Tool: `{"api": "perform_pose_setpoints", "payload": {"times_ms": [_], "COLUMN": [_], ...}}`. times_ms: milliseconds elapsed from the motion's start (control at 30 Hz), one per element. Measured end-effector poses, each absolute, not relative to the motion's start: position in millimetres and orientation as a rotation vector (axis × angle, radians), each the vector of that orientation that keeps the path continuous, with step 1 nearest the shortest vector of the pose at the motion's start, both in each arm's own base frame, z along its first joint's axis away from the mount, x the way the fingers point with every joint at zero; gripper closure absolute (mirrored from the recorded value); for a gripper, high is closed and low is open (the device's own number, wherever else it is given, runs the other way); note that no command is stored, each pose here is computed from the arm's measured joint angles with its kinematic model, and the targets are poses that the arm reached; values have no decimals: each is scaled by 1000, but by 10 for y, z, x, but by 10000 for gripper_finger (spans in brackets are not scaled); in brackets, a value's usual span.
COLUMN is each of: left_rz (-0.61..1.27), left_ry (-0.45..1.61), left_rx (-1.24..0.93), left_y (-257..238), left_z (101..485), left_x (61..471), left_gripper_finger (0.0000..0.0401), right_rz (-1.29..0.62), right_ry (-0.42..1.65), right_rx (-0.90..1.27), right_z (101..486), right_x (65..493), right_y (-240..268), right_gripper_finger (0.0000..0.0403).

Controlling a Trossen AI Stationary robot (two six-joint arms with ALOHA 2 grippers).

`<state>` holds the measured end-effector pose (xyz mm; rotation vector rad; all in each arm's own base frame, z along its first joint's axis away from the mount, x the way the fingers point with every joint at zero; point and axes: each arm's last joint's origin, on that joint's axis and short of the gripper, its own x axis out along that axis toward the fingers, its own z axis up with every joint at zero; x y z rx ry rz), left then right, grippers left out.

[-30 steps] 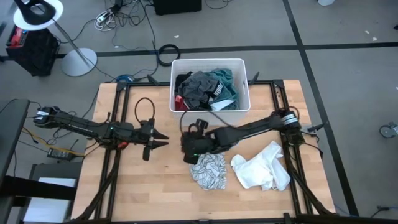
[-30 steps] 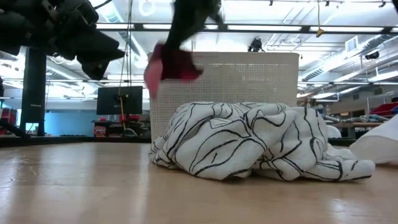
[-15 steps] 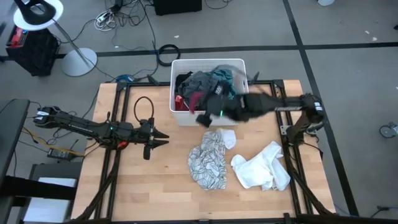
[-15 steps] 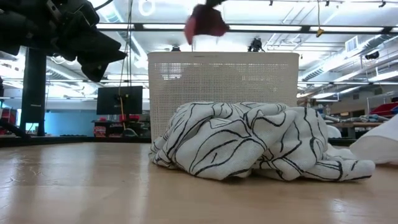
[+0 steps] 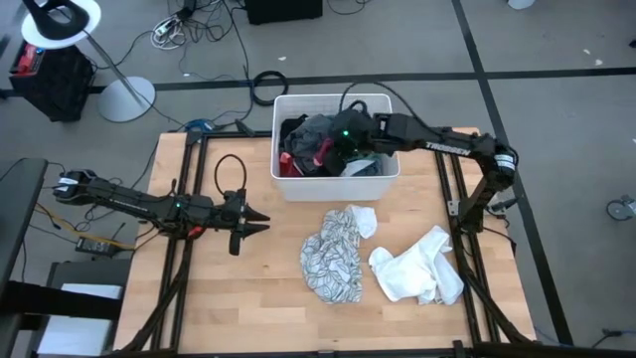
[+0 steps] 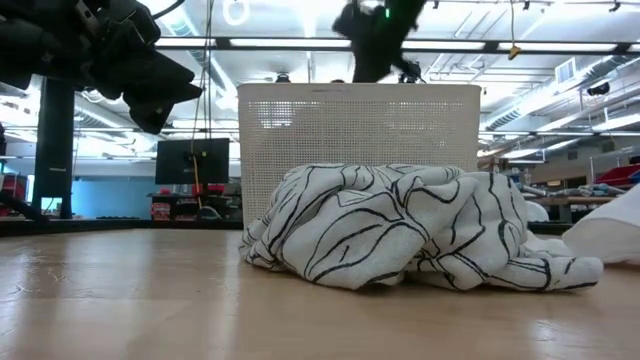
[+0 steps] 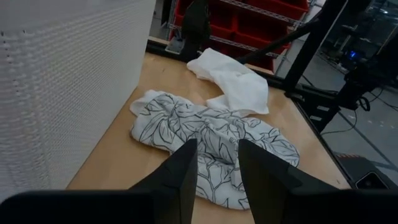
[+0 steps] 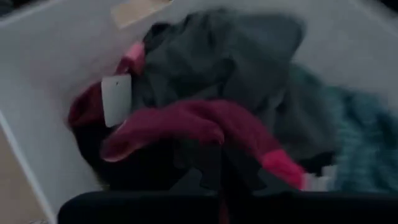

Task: Sort clothes
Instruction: Put the red sock into the white laundry bin

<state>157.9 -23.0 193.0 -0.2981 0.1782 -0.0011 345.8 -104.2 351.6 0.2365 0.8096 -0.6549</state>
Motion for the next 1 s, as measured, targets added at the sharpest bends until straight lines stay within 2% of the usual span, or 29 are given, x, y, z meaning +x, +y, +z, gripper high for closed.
{"api": "perform_pose_setpoints", "payload": {"times_ms": [200, 400, 533, 700, 867, 1000], "left_rz": [1, 5, 8, 9, 25, 25], "left_ry": [174, 176, 189, 191, 181, 181], "left_rx": [-303, -319, -317, -316, -293, -293], "left_y": [-230, -229, -229, -228, -223, -223], "left_z": [1933, 1931, 1918, 1916, 1922, 1922], "left_x": [1579, 1579, 1577, 1576, 1577, 1577], "left_gripper_finger": [280, 280, 280, 280, 280, 280], "right_rz": [-614, -530, -499, -481, -496, -495], "right_ry": [830, 770, 771, 810, 850, 861], "right_rx": [352, 503, 526, 484, 428, 372], "right_z": [2917, 2651, 2666, 2802, 3042, 3260], "right_x": [3457, 3406, 3411, 3430, 3427, 3429], "right_y": [-1273, -1407, -1418, -1395, -1329, -1255], "right_gripper_finger": [397, 392, 371, 320, 273, 252]}}
